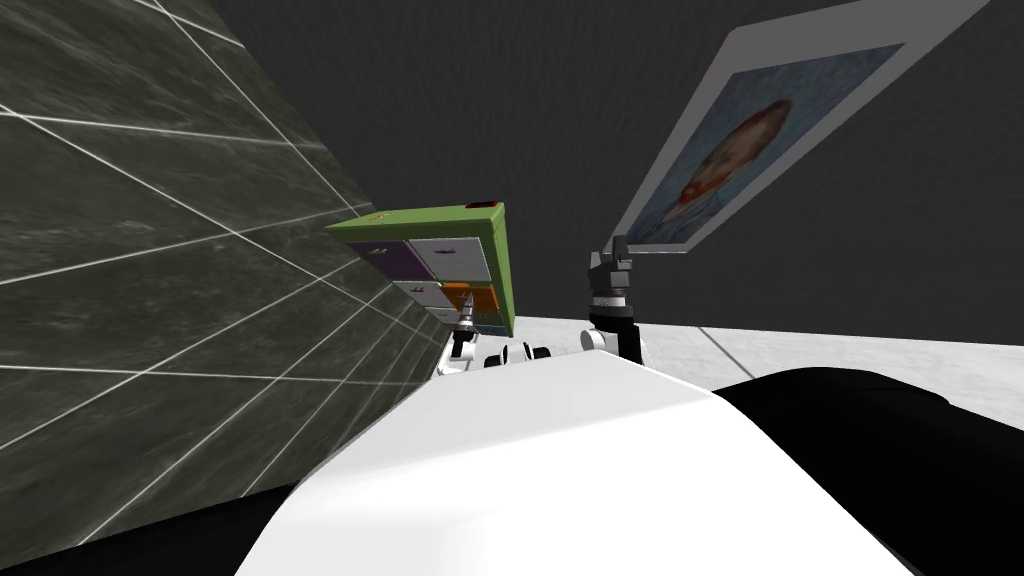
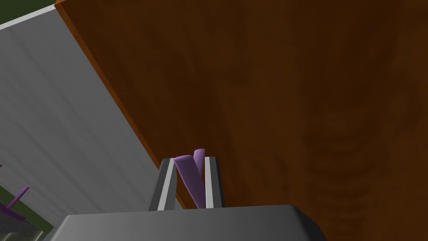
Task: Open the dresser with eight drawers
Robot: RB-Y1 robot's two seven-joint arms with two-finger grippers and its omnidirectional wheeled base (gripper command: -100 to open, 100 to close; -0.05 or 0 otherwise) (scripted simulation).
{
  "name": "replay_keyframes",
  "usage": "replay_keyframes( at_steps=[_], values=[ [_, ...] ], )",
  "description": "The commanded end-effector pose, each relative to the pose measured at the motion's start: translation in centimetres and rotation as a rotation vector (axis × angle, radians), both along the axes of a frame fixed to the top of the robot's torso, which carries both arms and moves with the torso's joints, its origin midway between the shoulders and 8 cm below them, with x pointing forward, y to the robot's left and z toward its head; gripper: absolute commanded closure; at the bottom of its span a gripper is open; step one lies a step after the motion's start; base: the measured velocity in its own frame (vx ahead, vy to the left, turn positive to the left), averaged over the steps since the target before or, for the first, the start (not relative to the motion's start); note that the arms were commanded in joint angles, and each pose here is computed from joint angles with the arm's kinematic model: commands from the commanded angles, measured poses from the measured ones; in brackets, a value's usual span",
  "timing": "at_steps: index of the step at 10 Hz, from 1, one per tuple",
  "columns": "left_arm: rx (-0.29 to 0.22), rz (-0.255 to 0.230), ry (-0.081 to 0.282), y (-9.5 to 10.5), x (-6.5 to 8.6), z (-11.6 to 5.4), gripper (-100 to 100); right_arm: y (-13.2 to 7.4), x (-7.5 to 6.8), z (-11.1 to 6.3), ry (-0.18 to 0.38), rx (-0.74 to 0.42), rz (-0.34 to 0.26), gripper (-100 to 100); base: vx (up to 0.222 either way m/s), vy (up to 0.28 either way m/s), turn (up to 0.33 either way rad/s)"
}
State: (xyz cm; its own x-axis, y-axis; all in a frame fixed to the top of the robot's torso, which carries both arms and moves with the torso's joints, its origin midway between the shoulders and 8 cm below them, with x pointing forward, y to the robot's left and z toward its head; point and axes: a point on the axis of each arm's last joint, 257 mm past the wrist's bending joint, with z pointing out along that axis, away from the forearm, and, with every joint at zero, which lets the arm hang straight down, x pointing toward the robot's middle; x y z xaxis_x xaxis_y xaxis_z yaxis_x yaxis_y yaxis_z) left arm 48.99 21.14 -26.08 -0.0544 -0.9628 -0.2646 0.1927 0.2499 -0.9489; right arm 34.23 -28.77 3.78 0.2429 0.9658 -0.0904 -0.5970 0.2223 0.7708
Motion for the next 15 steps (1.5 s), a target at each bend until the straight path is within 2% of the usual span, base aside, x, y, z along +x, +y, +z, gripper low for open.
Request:
replay_keyframes(
  at_steps=[1, 2, 3, 4, 5, 6, 7, 8, 9, 10, 11, 12, 13, 14, 15],
  values=[
    [0.006, 0.006, 0.025, 0.6, 0.9, -1.2, 100, 0.0, 0.0, 0.0, 0.000, 0.000, 0.000, 0, 0.001, 0.007, 0.001],
    [0.011, 0.025, 0.002, 1.3, 2.2, -0.3, 100, 0.0, 0.0, 0.0, 0.000, 0.000, 0.000, 0, -0.071, 0.030, -0.053],
    [0.011, 0.018, -0.001, 1.0, 2.8, -0.1, 100, 0.0, 0.0, 0.0, 0.000, 0.000, 0.000, 0, -0.109, 0.016, -0.049],
    [0.011, 0.018, 0.023, 1.0, 2.8, -1.3, 100, 0.0, 0.0, 0.0, 0.000, 0.000, 0.000, 0, -0.061, 0.008, 0.004],
    [0.012, 0.035, -0.012, 1.6, 4.2, 0.3, 100, 0.0, 0.0, 0.0, 0.000, 0.000, 0.000, 0, -0.139, 0.017, -0.050],
    [0.012, 0.028, 0.002, 1.2, 4.7, -0.3, 100, 0.0, 0.0, 0.0, 0.000, 0.000, 0.000, 0, -0.135, 0.021, -0.022],
    [0.012, 0.029, 0.022, 1.2, 4.6, -1.2, 100, 0.0, 0.0, 0.0, 0.000, 0.000, 0.000, 0, -0.052, 0.016, 0.005],
    [0.011, 0.044, -0.006, 1.7, 5.7, 0.0, 100, 0.0, 0.0, 0.0, 0.000, 0.000, 0.000, 0, -0.107, 0.008, -0.048],
    [0.009, 0.036, -0.001, 1.2, 6.5, 0.0, 100, 0.0, 0.0, 0.0, 0.000, 0.000, 0.000, 0, -0.121, 0.027, -0.023],
    [0.004, 0.051, -0.009, 1.6, 7.5, 0.4, 100, 0.0, 0.0, 0.0, 0.000, 0.000, 0.000, 0, -0.151, 0.041, -0.055],
    [0.003, 0.044, -0.014, 1.2, 8.1, 0.8, 100, 0.0, 0.0, 0.0, 0.000, 0.000, 0.000, 0, -0.147, 0.022, -0.030],
    [0.003, 0.041, -0.005, 1.0, 8.3, 0.5, 100, 0.0, 0.0, 0.0, 0.000, 0.000, 0.000, 0, -0.065, 0.011, 0.002],
    [0.003, 0.042, 0.019, 1.1, 8.1, -0.7, 100, 0.0, 0.0, 0.0, 0.000, 0.000, 0.000, 0, 0.004, 0.010, 0.011],
    [0.003, 0.042, 0.023, 1.1, 8.0, -0.9, 100, 0.0, 0.0, 0.0, 0.000, 0.000, 0.000, 0, 0.021, 0.002, 0.012],
    [-0.005, 0.055, 0.000, 1.3, 9.1, 0.3, 100, 0.0, 0.0, 0.0, 0.000, 0.000, 0.000, 0, -0.078, 0.027, -0.053]
  ],
)
